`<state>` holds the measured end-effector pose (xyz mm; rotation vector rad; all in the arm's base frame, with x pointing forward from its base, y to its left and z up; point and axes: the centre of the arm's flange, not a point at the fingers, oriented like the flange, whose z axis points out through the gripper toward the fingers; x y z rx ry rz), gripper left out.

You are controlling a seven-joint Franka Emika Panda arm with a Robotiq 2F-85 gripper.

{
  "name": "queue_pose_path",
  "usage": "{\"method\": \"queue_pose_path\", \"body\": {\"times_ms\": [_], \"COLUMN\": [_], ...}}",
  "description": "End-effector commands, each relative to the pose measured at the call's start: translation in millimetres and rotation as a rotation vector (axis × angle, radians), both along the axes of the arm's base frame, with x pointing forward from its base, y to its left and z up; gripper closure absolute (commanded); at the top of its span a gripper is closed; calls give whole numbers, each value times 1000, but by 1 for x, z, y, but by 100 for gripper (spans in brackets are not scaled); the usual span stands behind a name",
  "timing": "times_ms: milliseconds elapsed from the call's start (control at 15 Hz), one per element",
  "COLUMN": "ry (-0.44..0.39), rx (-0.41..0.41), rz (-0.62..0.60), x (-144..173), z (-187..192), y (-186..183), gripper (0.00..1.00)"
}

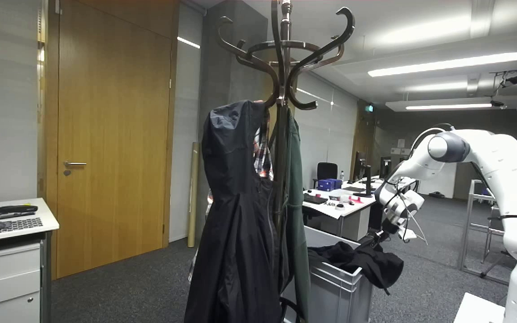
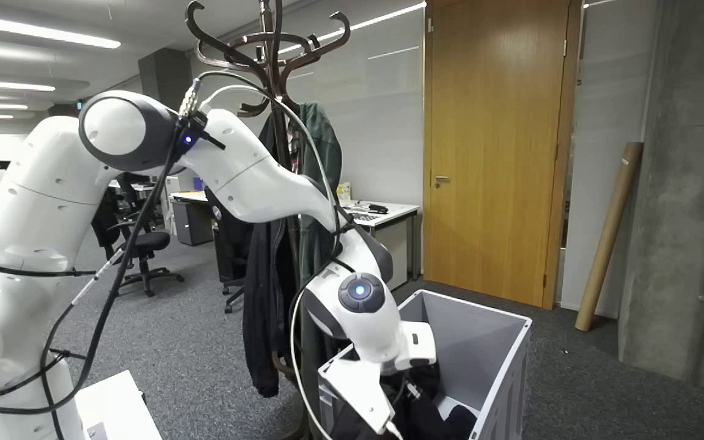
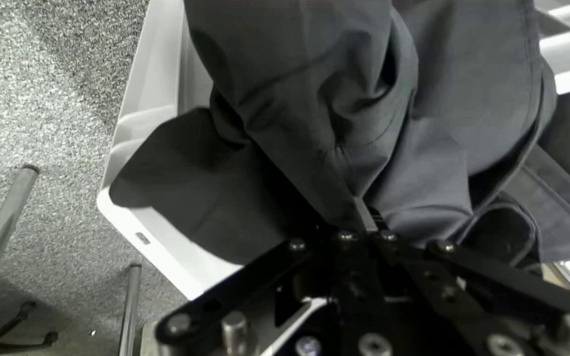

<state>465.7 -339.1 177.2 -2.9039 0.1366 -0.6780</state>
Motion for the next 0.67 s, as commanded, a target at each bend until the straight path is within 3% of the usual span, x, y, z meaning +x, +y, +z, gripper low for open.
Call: {"method": "queue_pose_path", "body": {"times_ms": [0,333,600], "ry": [-88,-150,-159], "rx": [13,29,36], "rz": [-51,-116,-169], "x": [9,54,93], "z": [85,134,132], "y": [15,32,46], "gripper": [99,99,99]}}
